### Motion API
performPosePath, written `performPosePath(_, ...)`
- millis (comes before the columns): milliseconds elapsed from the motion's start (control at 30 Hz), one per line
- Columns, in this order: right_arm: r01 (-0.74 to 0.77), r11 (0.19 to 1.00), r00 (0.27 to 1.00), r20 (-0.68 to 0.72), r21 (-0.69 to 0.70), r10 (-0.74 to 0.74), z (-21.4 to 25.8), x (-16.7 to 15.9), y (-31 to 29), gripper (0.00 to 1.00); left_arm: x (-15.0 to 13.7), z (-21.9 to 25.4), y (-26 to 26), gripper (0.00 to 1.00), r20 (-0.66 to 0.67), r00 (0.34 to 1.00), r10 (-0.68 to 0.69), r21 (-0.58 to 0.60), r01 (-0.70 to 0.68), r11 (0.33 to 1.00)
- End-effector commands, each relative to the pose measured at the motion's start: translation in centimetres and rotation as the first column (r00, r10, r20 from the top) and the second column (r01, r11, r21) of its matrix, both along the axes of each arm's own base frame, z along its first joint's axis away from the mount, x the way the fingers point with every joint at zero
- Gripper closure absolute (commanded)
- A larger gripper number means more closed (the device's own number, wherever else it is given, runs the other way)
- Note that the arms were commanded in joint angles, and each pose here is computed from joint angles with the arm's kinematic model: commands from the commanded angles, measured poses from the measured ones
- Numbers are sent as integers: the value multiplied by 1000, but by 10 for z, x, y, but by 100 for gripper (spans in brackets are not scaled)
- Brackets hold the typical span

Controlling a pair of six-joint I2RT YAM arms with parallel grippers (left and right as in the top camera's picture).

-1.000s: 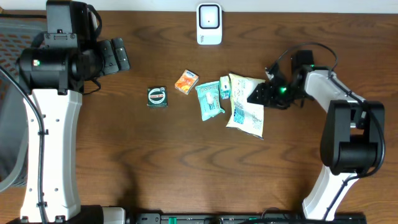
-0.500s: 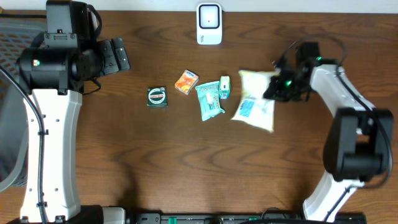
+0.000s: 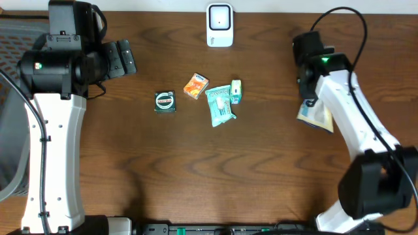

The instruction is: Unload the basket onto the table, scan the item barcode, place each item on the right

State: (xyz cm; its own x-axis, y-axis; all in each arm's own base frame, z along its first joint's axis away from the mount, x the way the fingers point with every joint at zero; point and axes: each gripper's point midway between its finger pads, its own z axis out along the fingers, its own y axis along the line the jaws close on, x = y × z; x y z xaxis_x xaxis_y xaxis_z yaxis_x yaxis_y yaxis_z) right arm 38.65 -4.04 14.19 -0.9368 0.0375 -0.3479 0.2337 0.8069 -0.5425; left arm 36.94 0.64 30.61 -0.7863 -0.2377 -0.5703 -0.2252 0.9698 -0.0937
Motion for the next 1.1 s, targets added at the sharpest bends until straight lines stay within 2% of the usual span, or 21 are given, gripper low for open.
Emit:
performPosePath(0, 73, 977, 997, 27, -202, -69, 5, 1, -25, 99, 0, -2, 1, 2, -8, 1000, 1, 6, 0, 1000)
performPosePath(133, 58, 978, 997, -47, -200, -68, -24, 2, -22, 99, 0, -2, 1, 2, -8, 1000, 1, 6, 0, 1000)
performPosePath(267, 8, 959, 989, -142, -284, -51, -44, 0, -21, 99, 0, -2, 1, 2, -8, 1000, 1, 6, 0, 1000)
performPosePath(367, -39, 968, 987, -160, -248, -2, -53, 1, 2, 94, 0, -2, 1, 2, -8, 1000, 1, 6, 0, 1000)
performPosePath(467, -107, 983, 982, -169, -151, 81, -63, 2, 41, 91, 0, -2, 1, 2, -8, 1000, 1, 6, 0, 1000)
performPosePath(533, -155, 985, 975, -172, -71, 141, -72, 0, 71, 79, 0, -2, 1, 2, -8, 1000, 1, 6, 0, 1000)
performPosePath(600, -193, 981, 967, -170, -8, 189, -78, -1, 95, 54, 0, -2, 1, 2, -8, 1000, 1, 6, 0, 1000)
performPosePath(633, -204, 979, 966, -160, 17, 205, -78, -1, 106, 50, 0, -2, 1, 2, -8, 1000, 1, 6, 0, 1000)
performPosePath(733, -229, 971, 964, -123, 69, 236, -63, 8, 127, 49, 0, -2, 1, 2, -8, 1000, 1, 6, 0, 1000)
performPosePath(767, -232, 970, 965, -106, 75, 239, -49, 14, 131, 57, 0, -2, 1, 2, -8, 1000, 1, 6, 0, 1000)
performPosePath(833, -231, 970, 968, -85, 76, 237, -30, 20, 133, 80, 0, -2, 1, 2, -8, 1000, 1, 6, 0, 1000)
performPosePath(867, -226, 971, 971, -67, 81, 231, -16, 25, 132, 82, 0, -2, 1, 3, -8, 1000, 1, 6, 0, 1000)
performPosePath(933, -221, 971, 973, -51, 89, 226, 5, 31, 128, 76, 0, -2, 1, 2, -8, 1000, 1, 6, 0, 1000)
performPosePath(1000, -238, 965, 968, -61, 108, 245, 19, 35, 123, 51, 0, -2, 1, 2, -8, 1000, 1, 6, 0, 1000)
performPosePath(1067, -284, 945, 948, -100, 162, 302, 21, 33, 125, 40, 0, -2, 1, 2, -8, 1000, 1, 6, 0, 1000)
